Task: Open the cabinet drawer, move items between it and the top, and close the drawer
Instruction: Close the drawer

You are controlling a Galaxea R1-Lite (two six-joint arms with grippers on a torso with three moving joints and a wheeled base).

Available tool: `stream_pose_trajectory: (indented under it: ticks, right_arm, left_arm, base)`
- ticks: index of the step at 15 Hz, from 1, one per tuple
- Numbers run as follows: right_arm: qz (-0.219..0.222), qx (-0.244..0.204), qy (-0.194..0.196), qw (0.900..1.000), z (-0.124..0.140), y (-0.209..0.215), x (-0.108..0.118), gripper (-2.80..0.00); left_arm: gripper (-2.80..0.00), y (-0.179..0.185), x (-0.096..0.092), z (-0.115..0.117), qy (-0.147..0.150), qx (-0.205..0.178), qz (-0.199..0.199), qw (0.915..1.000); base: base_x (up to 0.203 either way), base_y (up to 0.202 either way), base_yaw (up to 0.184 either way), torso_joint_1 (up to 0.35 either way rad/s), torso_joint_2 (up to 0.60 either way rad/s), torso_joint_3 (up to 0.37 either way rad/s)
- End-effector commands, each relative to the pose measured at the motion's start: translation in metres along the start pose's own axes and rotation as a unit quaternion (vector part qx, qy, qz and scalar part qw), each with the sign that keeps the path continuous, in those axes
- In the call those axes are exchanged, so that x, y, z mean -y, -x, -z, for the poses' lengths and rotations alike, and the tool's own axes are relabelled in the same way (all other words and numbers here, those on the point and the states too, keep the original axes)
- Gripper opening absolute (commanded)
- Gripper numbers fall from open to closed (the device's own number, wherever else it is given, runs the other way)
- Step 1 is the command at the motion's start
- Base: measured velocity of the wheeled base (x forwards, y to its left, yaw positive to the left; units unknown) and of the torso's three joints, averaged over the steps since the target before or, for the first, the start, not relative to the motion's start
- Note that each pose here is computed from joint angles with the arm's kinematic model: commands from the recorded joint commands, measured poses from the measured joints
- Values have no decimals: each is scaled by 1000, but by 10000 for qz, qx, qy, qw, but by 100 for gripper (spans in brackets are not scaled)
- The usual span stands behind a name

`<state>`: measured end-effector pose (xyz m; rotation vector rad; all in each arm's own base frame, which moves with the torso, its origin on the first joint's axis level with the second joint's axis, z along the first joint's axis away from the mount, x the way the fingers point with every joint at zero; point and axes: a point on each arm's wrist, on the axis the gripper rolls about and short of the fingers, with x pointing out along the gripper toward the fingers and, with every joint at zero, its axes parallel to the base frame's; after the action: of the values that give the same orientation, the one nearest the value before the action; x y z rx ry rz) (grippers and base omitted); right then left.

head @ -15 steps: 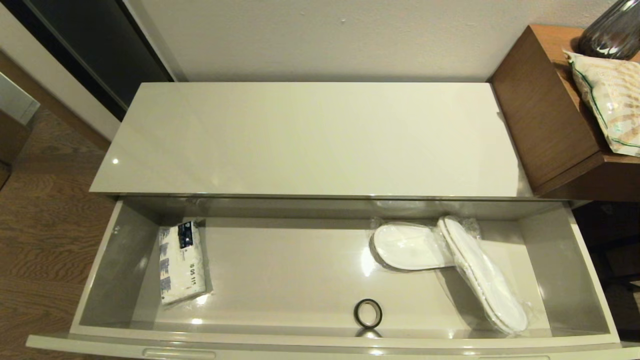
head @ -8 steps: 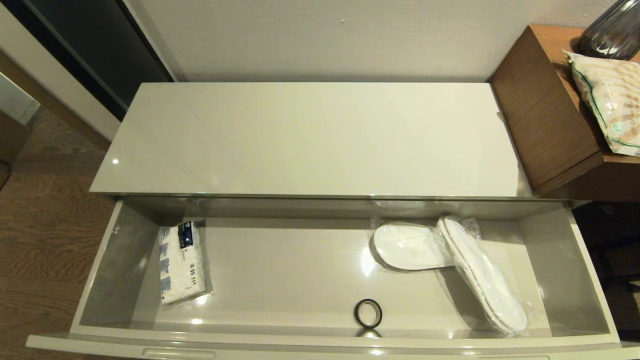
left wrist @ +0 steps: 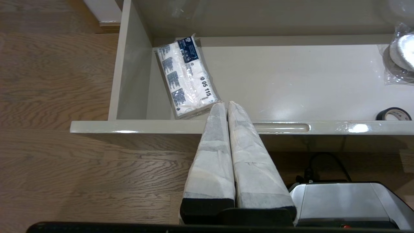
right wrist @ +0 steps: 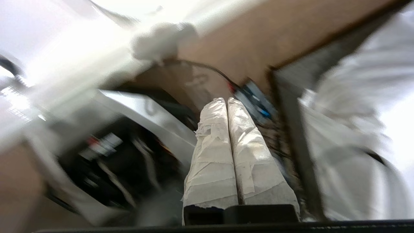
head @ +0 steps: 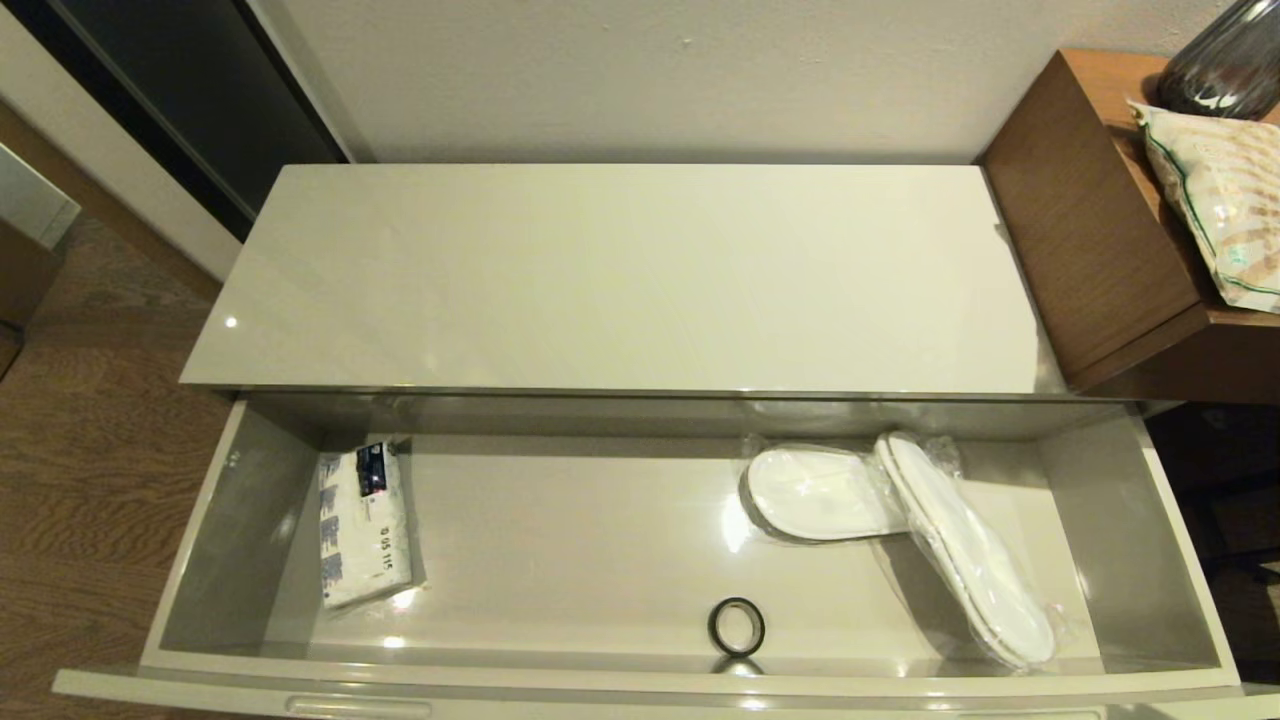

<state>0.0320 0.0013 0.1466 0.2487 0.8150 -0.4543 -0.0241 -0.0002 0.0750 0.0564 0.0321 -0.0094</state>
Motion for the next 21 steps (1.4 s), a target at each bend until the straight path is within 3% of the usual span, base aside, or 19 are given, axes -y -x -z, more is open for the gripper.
stream_pose_trajectory:
  ticks: [1,4,6,8,10,15,18,21]
  right_arm:
    - [109,-71,-22,9999,-20,-25,-39,-280]
    - [-165,105,-143,9997,-25,-45,-61,-280]
    - [-551,51,243,9982,-19,-49,-61,-280]
    - [-854,72,306,9959,-16,-48,-59,-280]
    - [-1221,-324,327,9914,-13,-54,-63,-280]
    - [-766,-1170,181,9900,-3,-90,-85,-280]
    - [-1047,-1744,164,9789,7,-102,-90,-280]
    - [-828,-2091,284,9740,13,-115,-94,-280]
  left_arm:
    - [-280,0,0,0,-1,-7,-4,10000]
    - [-280,0,0,0,-1,-15,-3,10000]
    - [-280,0,0,0,-1,-7,-4,10000]
    - [-280,0,0,0,-1,-7,-4,10000]
    - [-280,0,0,0,-1,-12,-3,10000]
    - [-280,0,0,0,-1,-7,-4,10000]
    - [-280,0,0,0,-1,-7,-4,10000]
    - [-280,0,0,0,-1,-15,-3,10000]
  base:
    - [0,0,0,0,0,0]
    - [0,0,0,0,0,0]
    - [0,0,0,0,0,0]
    - [0,0,0,0,0,0]
    - [0,0,0,0,0,0]
    - [0,0,0,0,0,0]
    - [0,0,0,0,0,0]
    - [0,0,0,0,0,0]
